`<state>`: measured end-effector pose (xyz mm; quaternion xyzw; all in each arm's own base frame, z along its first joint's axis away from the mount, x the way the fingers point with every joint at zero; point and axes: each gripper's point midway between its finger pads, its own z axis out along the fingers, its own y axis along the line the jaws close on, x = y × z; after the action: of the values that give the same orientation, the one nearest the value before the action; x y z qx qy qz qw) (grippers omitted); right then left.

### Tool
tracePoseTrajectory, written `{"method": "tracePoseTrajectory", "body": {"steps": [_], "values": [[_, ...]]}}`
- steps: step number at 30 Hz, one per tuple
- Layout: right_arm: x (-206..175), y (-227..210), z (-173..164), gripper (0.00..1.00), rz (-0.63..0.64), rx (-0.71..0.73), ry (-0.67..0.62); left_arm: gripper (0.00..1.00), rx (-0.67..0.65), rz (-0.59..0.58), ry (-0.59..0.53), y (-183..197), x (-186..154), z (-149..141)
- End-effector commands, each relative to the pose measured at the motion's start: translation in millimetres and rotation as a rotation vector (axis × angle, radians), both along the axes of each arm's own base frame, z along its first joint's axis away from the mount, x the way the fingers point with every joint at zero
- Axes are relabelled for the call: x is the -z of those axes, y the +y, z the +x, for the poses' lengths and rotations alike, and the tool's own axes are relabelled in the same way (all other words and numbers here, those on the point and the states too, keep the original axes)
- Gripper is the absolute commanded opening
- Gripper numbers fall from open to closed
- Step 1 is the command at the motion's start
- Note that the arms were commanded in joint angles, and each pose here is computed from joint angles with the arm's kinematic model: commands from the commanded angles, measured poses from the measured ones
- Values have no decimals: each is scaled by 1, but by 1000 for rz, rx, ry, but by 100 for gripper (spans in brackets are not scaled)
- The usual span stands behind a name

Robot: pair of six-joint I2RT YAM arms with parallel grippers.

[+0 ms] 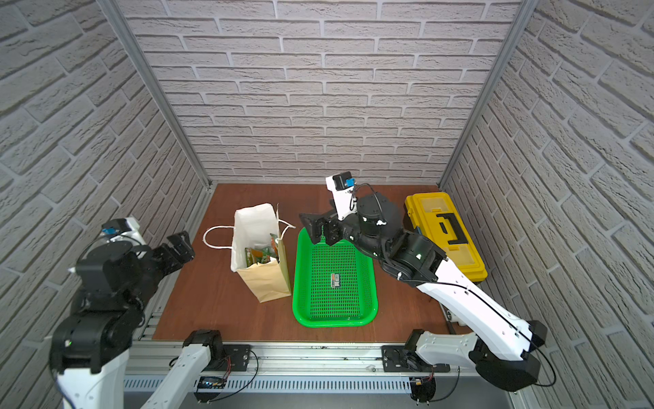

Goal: Place the condiment packets inside the bag
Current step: Reset both arms

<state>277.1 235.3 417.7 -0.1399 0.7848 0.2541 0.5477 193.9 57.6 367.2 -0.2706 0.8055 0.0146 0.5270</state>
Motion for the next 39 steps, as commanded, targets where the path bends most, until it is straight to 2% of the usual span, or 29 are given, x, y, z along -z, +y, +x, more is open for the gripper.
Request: {"method": "tracePoseTrajectory", "body": {"steps": [1,6,11,19,25,39], "values": [[32,-58,20,100,-112,209,12,98,-101,21,-63,20,-19,16],[71,-128,27,100,-144,384,51,98,-242,-43,16,51,12,26],[137,-173,41,100,-187,497,169,98,-328,-201,79,76,78,43],[216,-218,55,100,-189,597,207,98,-295,-321,182,81,165,79],[244,-247,58,100,-225,670,206,98,-266,-296,202,86,207,93],[271,-257,67,100,-233,701,112,98,-74,-178,270,82,266,134]]}}
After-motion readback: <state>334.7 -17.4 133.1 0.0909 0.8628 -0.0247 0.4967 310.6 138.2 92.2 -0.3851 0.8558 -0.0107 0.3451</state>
